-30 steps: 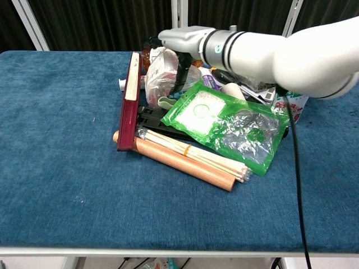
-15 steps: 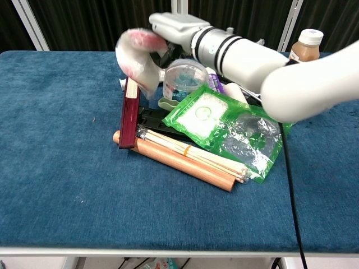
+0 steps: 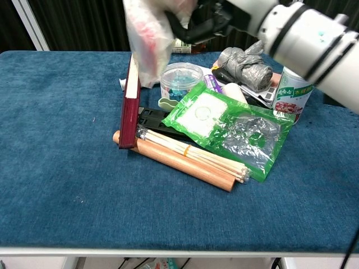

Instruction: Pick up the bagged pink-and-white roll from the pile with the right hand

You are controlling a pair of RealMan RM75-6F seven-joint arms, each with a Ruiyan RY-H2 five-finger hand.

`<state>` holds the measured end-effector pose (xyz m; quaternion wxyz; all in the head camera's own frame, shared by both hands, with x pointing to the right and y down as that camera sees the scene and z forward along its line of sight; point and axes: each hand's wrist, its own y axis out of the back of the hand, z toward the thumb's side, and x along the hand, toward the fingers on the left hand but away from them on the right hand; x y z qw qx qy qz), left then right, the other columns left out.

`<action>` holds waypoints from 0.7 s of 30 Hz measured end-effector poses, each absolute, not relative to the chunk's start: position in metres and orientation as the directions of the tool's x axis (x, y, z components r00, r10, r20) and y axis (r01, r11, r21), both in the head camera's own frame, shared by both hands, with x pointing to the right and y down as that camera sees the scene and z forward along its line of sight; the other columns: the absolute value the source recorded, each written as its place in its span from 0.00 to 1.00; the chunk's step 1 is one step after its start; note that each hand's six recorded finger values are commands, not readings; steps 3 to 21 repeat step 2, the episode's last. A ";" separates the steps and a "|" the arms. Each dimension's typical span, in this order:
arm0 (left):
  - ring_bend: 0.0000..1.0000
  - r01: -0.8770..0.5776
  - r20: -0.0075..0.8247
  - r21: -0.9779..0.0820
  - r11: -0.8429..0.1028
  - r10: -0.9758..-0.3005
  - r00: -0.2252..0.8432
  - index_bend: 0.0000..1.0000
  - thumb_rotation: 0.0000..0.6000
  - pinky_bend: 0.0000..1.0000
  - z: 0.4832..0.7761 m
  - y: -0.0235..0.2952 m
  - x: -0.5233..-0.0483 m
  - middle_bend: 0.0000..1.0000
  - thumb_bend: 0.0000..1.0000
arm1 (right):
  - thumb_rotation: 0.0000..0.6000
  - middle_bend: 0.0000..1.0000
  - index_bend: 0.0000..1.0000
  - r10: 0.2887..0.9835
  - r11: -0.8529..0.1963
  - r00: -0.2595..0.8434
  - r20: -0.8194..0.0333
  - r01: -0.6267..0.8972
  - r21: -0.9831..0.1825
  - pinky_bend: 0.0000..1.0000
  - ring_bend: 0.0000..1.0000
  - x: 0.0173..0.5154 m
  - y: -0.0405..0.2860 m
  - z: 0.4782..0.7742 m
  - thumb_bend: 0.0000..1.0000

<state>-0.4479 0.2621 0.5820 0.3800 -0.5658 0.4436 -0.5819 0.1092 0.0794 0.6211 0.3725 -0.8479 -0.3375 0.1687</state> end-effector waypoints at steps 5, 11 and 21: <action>0.16 -0.059 0.320 -0.947 -0.317 -0.945 -0.067 0.18 1.00 0.19 0.582 0.261 -0.447 0.20 0.09 | 1.00 0.59 0.77 0.698 -0.497 0.715 -0.035 0.448 -0.743 0.71 0.51 0.113 0.082 0.619 0.54; 0.16 -0.059 0.320 -0.947 -0.317 -0.945 -0.067 0.18 1.00 0.19 0.582 0.261 -0.447 0.20 0.09 | 1.00 0.59 0.77 0.698 -0.497 0.715 -0.035 0.448 -0.743 0.71 0.51 0.113 0.082 0.619 0.54; 0.16 -0.059 0.320 -0.947 -0.317 -0.945 -0.067 0.18 1.00 0.19 0.582 0.261 -0.447 0.20 0.09 | 1.00 0.59 0.77 0.698 -0.497 0.715 -0.035 0.448 -0.743 0.71 0.51 0.113 0.082 0.619 0.54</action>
